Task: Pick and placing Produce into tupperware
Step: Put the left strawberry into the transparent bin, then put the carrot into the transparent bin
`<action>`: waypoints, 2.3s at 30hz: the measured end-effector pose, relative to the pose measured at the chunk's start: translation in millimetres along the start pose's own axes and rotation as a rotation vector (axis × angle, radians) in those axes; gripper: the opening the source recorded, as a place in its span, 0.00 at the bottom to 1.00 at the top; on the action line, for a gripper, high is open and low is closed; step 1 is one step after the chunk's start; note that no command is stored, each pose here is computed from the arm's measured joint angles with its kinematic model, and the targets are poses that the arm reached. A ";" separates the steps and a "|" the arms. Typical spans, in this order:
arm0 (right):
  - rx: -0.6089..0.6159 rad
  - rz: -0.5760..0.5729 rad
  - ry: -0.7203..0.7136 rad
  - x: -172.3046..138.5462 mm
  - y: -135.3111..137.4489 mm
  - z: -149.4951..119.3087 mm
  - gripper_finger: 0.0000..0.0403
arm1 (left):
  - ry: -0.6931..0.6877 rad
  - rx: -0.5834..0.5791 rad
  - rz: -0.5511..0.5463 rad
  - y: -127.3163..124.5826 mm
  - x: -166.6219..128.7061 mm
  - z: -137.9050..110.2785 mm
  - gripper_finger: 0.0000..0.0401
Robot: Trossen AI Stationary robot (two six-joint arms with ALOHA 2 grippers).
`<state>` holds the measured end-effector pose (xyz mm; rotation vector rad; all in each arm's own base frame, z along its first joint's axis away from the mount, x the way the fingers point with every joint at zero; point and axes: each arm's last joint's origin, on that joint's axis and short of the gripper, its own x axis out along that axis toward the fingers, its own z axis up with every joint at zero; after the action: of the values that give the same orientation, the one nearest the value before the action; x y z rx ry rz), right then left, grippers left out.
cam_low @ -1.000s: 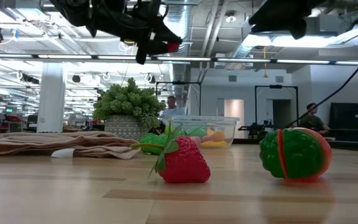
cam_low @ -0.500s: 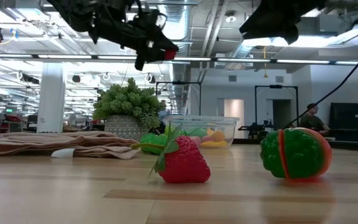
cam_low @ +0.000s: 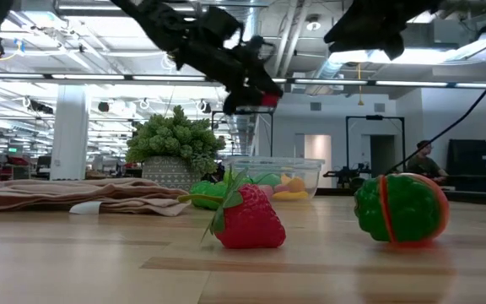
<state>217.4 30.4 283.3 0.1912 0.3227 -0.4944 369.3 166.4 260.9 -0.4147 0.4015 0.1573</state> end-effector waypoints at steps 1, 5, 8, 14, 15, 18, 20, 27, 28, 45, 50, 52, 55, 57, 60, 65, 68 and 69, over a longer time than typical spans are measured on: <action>-0.002 0.007 0.001 -0.8 1.2 -0.4 0.29 | 0.035 -0.008 0.006 2.5 4.5 0.9 0.37; -0.014 0.030 0.006 -4.0 5.5 -2.4 0.29 | 0.148 -0.033 0.015 10.0 22.9 6.9 0.37; -0.026 0.037 0.017 -5.5 6.9 -4.3 0.29 | 0.226 -0.044 0.019 15.7 38.2 7.1 0.37; -0.038 0.049 0.025 -7.6 9.4 -6.2 0.29 | 0.348 -0.081 0.010 22.5 63.8 5.1 0.37; -0.039 0.053 0.026 -8.1 9.9 -6.4 0.29 | 0.362 -0.081 0.012 23.7 67.0 4.9 0.37; -0.044 0.065 0.027 -9.9 12.2 -7.4 0.29 | 0.403 -0.079 0.021 25.6 69.8 4.7 0.37; -0.045 0.069 0.028 -10.4 12.8 -7.6 0.29 | 0.417 -0.067 0.033 27.3 68.5 4.3 0.37; -0.046 0.068 0.028 -10.3 12.7 -7.6 0.29 | 0.424 -0.058 0.044 30.5 66.9 4.1 0.37; -0.046 0.068 0.028 -10.3 12.7 -7.6 0.29 | 0.434 -0.059 0.043 30.5 66.5 3.2 0.37; -0.045 0.068 0.027 -10.3 12.7 -7.6 0.29 | 0.448 -0.055 0.011 29.7 65.0 4.2 0.47; -0.046 0.068 0.028 -10.3 12.6 -7.6 0.29 | 0.446 -0.078 -0.137 18.7 59.8 19.4 0.47; -0.050 0.066 0.031 -10.3 12.4 -8.0 0.29 | 0.452 -0.066 -0.197 11.0 56.2 27.1 0.47; -0.060 0.061 0.043 -10.3 11.8 -9.4 0.29 | 0.443 -0.009 -0.243 -3.8 51.0 38.4 0.47; -0.062 0.061 0.045 -10.3 11.8 -9.6 0.29 | 0.436 0.039 -0.247 -14.3 48.4 43.6 0.47; -0.062 0.060 0.045 -10.3 11.7 -9.7 0.29 | 0.412 0.113 -0.225 -31.9 42.5 49.9 0.47; -0.078 0.053 0.063 -10.4 10.7 -11.6 0.29 | 0.421 0.227 -0.174 -58.4 29.9 52.3 0.47; -0.081 0.051 0.067 -10.4 10.5 -12.1 0.29 | 0.450 0.259 -0.170 -69.9 21.6 51.3 0.47; -0.084 0.050 0.070 -10.5 10.3 -12.3 0.29 | 0.455 0.266 -0.173 -73.4 18.6 51.6 0.47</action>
<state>210.6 47.1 276.5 0.1347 0.4051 -0.4250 420.8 123.0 322.9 -0.2173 0.8200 -0.1633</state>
